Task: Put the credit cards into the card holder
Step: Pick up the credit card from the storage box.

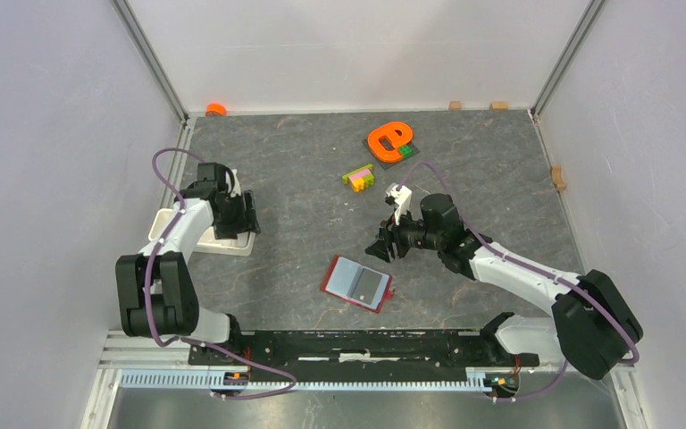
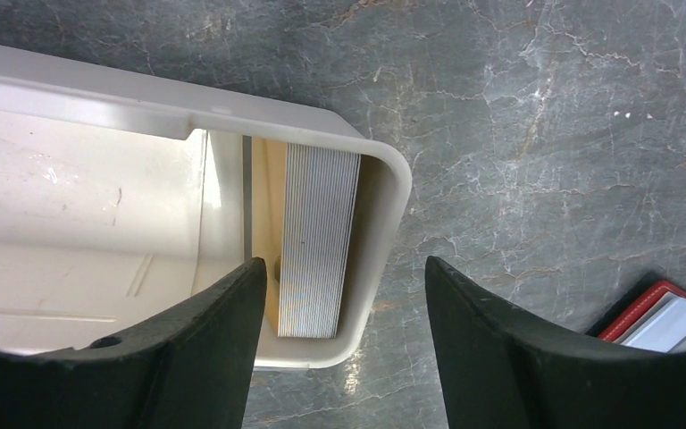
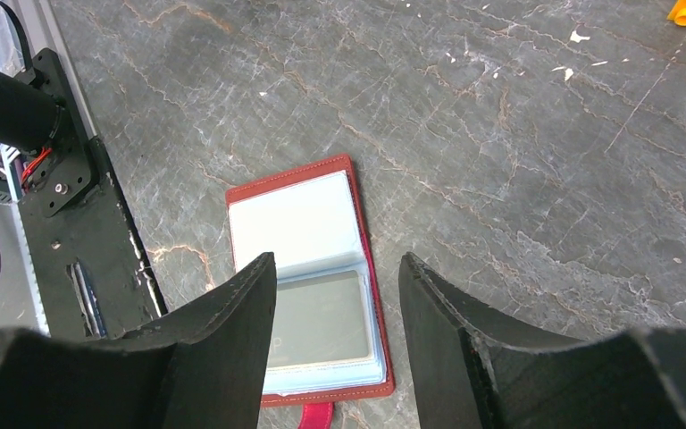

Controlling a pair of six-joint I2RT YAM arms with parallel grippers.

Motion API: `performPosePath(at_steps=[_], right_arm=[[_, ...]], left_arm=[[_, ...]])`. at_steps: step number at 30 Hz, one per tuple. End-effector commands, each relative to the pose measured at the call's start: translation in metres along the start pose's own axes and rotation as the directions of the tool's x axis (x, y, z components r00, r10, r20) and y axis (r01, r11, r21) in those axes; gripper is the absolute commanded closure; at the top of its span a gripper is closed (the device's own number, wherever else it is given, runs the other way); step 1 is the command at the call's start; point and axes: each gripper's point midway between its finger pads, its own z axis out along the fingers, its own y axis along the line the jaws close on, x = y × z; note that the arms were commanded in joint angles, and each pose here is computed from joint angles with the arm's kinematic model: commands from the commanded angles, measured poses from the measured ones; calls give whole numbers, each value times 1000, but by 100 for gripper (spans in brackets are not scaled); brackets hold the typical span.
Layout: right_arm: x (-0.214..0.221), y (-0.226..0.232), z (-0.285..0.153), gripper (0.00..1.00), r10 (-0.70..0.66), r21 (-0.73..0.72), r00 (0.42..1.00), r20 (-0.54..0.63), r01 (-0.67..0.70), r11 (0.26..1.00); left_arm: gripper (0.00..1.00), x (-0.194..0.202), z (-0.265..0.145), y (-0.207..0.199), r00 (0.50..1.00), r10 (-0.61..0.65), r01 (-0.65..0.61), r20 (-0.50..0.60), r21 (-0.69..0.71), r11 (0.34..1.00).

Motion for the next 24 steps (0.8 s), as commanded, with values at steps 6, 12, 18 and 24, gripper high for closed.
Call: performPosePath(at_steps=[6,12,18,24], right_arm=[[-6,2,2,42,-5,-29,1000,24,6,1000],[-4,2,3,42,-2,-35,1000,20,3,999],[-3,1,3,42,-1,-35,1000,18,1,999],[-2,-1,4,42,5,-33,1000,14,-4,999]], left_arm=[[7,-3,5,-1,999,27,-27,-35,7,1000],[4,0,12,-4,998,23,-22,-65,28,999],[9,-3,4,-10,999,30,-29,-30,57,998],[12,-7,-3,-17,999,35,-35,9,89,995]])
